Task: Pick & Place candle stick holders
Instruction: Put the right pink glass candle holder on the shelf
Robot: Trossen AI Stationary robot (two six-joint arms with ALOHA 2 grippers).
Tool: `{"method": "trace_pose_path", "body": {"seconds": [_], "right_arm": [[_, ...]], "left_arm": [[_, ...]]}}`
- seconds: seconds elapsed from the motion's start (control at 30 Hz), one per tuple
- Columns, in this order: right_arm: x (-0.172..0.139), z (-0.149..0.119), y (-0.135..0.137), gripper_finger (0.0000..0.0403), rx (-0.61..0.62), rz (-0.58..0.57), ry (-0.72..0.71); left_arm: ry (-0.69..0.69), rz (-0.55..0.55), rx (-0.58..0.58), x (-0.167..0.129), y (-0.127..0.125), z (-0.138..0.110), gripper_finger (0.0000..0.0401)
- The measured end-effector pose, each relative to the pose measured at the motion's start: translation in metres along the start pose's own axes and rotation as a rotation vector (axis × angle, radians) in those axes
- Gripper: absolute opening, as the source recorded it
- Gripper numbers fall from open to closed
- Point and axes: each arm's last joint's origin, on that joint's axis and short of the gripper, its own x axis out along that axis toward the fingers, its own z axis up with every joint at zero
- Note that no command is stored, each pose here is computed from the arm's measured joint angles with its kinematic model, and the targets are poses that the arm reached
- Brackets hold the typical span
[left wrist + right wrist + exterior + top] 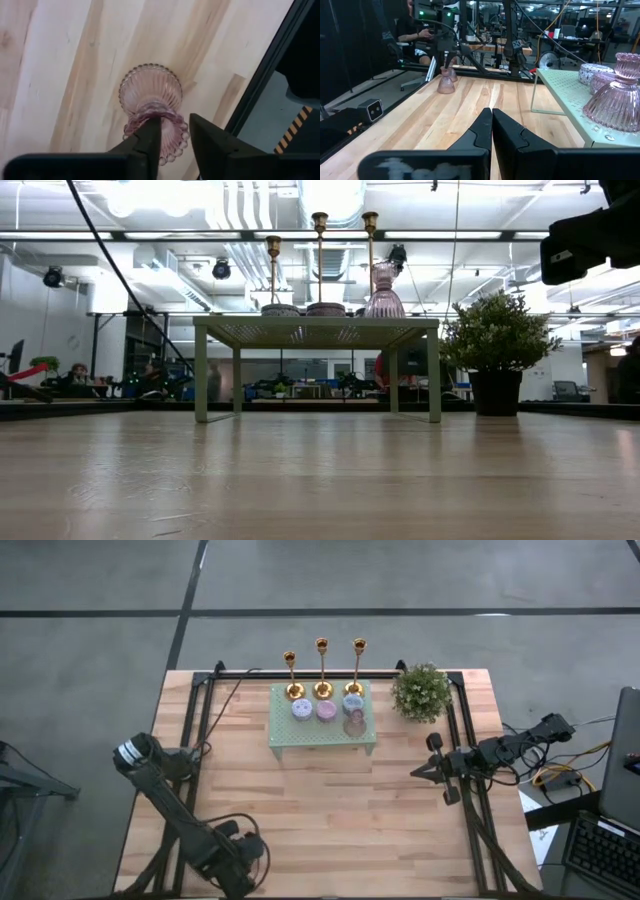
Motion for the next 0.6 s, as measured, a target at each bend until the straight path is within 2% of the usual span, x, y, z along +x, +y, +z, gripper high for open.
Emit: {"method": "trace_pose_path", "body": {"seconds": [0.23,0.6], "right_arm": [[0.0,0.0,0.0,0.0008,-0.001,0.0,0.0],[0.0,0.0,0.0,0.0008,0.0,0.0,0.0]], "left_arm": [[0.025,0.011,0.037,0.0,0.008,0.011,0.0038],[0.014,0.08,0.128,-0.015,0.033,0.039,0.0033]]}}
